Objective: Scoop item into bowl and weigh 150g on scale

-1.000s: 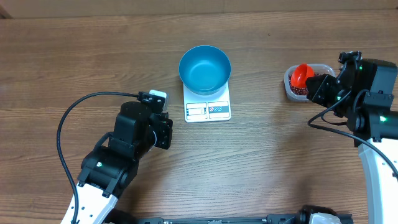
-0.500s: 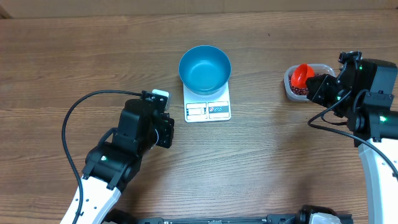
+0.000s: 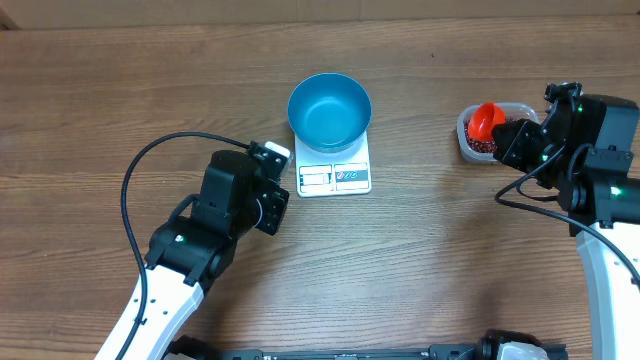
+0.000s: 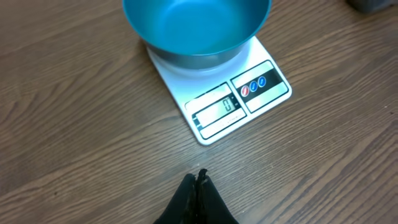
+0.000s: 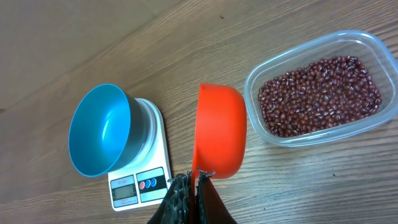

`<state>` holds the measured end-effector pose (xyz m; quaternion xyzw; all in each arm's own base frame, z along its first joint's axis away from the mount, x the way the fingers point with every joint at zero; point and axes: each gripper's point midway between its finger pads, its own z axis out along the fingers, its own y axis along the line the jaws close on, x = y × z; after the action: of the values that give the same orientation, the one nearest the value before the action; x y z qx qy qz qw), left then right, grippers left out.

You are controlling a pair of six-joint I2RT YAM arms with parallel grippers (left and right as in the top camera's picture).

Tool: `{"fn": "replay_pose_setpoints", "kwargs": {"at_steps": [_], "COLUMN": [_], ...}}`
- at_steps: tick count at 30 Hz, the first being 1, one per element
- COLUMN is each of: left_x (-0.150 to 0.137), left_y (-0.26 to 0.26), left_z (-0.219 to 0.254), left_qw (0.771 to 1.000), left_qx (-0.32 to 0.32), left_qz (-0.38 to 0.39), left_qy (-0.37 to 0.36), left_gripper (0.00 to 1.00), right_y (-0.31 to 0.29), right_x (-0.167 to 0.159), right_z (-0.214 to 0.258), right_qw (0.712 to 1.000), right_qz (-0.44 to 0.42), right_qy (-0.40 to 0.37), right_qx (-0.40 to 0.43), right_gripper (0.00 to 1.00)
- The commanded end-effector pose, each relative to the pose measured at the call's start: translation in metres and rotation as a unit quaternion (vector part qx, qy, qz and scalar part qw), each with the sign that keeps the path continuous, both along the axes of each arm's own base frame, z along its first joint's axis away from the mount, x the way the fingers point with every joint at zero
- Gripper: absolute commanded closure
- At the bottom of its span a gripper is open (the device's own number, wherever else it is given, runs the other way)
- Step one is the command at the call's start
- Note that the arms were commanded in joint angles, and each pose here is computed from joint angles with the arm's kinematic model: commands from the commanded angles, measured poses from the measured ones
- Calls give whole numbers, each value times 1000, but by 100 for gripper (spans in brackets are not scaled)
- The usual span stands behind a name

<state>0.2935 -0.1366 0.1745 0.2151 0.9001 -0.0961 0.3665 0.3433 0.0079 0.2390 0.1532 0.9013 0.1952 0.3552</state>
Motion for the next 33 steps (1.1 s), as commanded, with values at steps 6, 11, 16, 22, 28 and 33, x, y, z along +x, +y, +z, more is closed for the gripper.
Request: {"fn": "replay_pose_setpoints", "kwargs": {"at_steps": [6, 11, 16, 22, 28, 33], "left_x": [3, 10, 12, 16, 17, 17], "left_y": [-6, -11, -11, -13, -14, -14], "left_z": [-7, -8, -6, -1, 0, 0], "left_qw": [1000, 1000, 1000, 999, 999, 999], "left_qx": [-1, -9, -17, -30, -31, -30], "left_qz": [-17, -22, -13, -5, -6, -6], "left_qy": [3, -1, -4, -11, -13, -13], "left_gripper": [95, 95, 95, 87, 60, 0], "right_y": [-5, -5, -5, -5, -5, -5], "right_x": [2, 2, 2, 2, 2, 2], "right_z": [16, 16, 16, 16, 16, 16], "right_qw": [1000, 1000, 1000, 1000, 1000, 1000], "right_qz": [-7, -7, -7, -7, -7, -7], "right_qy": [-23, -23, -23, -23, -23, -23], "right_qx": [-11, -11, -11, -11, -11, -11], "right_gripper": [96, 96, 96, 96, 96, 96]}}
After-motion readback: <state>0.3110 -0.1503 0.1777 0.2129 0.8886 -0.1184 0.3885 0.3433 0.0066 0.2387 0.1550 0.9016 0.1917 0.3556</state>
